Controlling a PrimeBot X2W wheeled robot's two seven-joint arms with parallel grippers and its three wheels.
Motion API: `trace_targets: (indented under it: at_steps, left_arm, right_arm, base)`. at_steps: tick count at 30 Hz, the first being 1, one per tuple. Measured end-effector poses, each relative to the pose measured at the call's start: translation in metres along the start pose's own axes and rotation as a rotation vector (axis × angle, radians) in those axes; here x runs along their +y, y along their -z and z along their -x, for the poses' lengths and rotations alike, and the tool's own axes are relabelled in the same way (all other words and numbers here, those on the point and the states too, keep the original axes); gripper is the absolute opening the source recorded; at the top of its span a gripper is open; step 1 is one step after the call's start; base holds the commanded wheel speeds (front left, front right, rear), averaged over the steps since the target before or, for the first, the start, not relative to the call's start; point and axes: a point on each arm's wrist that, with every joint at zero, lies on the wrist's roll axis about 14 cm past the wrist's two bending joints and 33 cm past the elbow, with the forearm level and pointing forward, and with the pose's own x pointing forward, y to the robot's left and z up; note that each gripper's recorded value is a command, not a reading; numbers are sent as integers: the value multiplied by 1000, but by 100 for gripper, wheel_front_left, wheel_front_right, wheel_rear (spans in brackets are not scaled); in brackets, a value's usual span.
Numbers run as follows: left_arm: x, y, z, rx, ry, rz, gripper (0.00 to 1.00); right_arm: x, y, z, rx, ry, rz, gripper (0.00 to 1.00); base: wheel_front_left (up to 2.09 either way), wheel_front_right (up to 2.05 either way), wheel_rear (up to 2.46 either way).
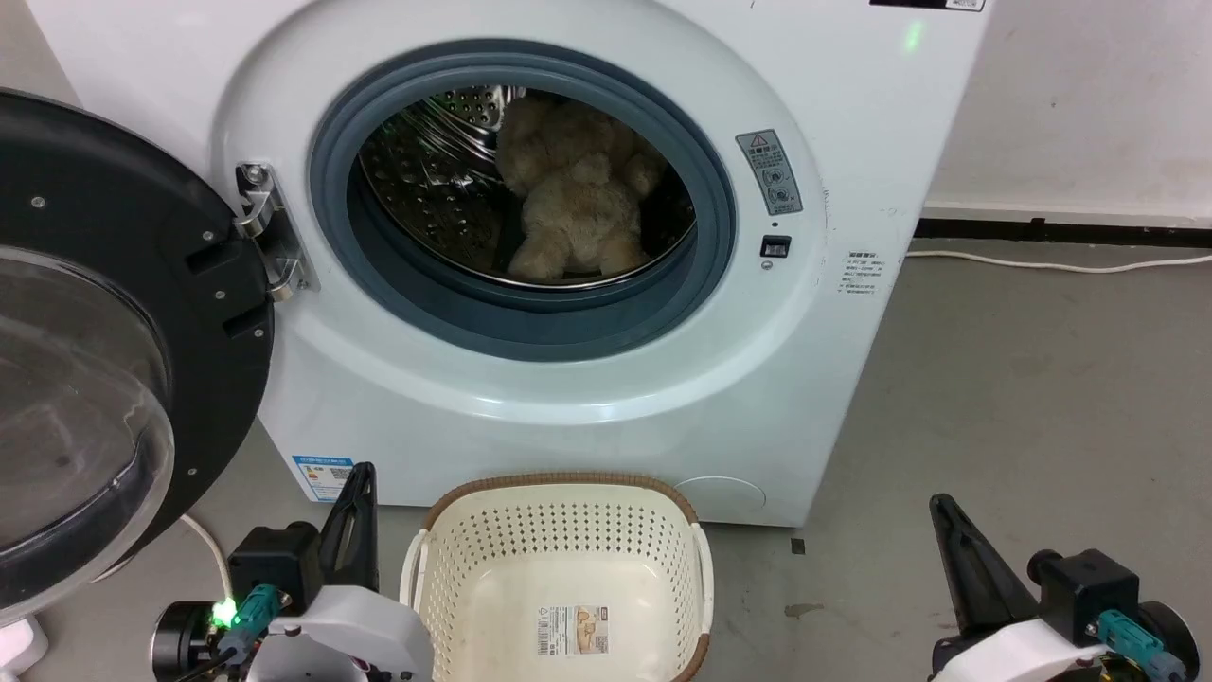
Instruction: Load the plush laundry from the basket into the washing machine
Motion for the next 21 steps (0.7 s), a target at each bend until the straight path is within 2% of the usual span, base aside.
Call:
trace_targets:
  at_steps: [21]
  left_arm:
    - [1, -2, -1, 5, -8, -40, 0]
  right_arm:
    - [1, -5, -7, 9, -7, 35, 0]
  base:
    - [0, 0, 0]
